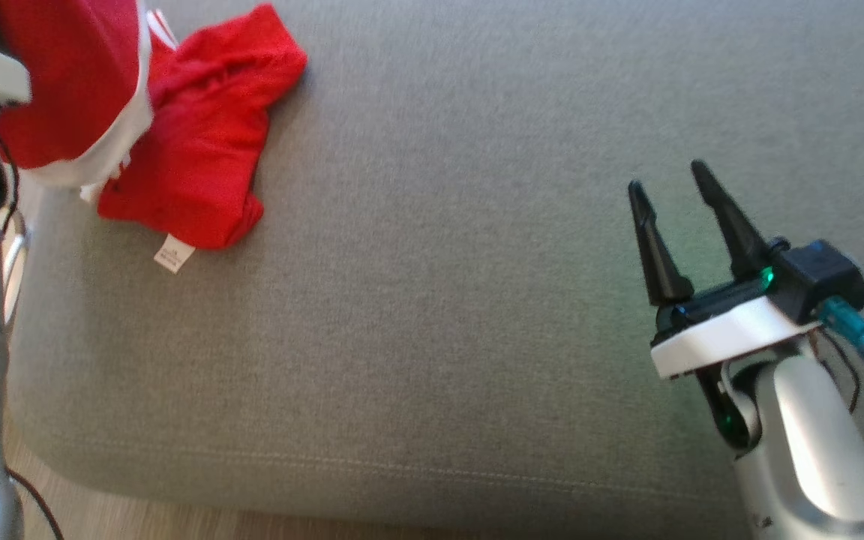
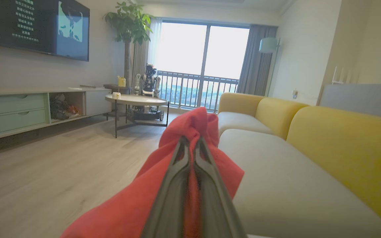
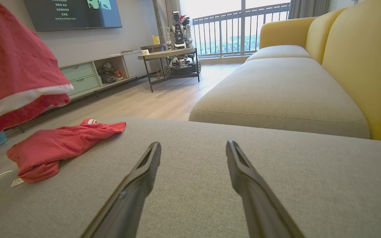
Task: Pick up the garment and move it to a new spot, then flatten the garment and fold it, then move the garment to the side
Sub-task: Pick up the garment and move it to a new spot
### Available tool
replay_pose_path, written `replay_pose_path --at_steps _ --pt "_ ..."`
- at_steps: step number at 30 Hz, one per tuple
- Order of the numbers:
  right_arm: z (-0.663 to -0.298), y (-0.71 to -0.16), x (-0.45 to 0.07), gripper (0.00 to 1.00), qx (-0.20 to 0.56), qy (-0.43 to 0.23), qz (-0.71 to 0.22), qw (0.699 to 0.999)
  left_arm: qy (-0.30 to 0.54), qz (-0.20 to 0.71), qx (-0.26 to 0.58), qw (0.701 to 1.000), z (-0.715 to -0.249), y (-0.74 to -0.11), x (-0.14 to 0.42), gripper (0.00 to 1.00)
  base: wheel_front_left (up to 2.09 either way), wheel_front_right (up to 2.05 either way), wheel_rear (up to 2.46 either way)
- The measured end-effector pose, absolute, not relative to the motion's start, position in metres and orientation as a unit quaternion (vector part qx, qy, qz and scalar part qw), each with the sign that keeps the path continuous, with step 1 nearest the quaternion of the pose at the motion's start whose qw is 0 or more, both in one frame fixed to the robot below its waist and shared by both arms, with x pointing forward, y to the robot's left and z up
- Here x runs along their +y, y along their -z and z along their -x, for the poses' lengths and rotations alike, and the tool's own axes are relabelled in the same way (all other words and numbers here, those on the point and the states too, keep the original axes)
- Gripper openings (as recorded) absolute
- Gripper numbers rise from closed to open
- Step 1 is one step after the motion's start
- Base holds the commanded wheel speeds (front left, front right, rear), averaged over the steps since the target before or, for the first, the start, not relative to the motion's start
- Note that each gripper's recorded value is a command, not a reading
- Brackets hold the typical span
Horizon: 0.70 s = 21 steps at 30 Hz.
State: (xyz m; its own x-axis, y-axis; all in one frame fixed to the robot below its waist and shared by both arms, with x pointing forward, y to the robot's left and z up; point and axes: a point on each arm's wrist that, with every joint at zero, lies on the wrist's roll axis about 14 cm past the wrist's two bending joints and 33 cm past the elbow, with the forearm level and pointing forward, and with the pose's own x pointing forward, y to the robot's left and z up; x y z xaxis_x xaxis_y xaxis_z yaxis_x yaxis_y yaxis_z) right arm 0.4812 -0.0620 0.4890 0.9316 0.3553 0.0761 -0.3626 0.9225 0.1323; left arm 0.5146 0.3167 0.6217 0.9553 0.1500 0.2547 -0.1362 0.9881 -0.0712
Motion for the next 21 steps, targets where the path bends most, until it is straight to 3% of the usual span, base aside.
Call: replay_pose_path --at_steps 5,13,21 --pt "-0.466 -0.5 -0.07 1.0 -0.033 -0.174 -0.085 0.981 -0.043 0.055 -0.204 0.977 -0.497 -0.671 0.297 0.0 0.0 0.0 0.0" --pt "-0.448 -0.518 -0.104 1.0 -0.054 -0.135 -0.087 0.986 0.081 0.124 -0.196 0.969 -0.495 -0.687 0.199 0.0 0.0 0.0 0.0" --pt "-0.442 -0.55 -0.155 1.0 -0.102 -0.07 -0.114 0.986 0.211 0.13 -0.156 0.956 -0.507 -0.681 0.085 0.0 0.0 0.0 0.0"
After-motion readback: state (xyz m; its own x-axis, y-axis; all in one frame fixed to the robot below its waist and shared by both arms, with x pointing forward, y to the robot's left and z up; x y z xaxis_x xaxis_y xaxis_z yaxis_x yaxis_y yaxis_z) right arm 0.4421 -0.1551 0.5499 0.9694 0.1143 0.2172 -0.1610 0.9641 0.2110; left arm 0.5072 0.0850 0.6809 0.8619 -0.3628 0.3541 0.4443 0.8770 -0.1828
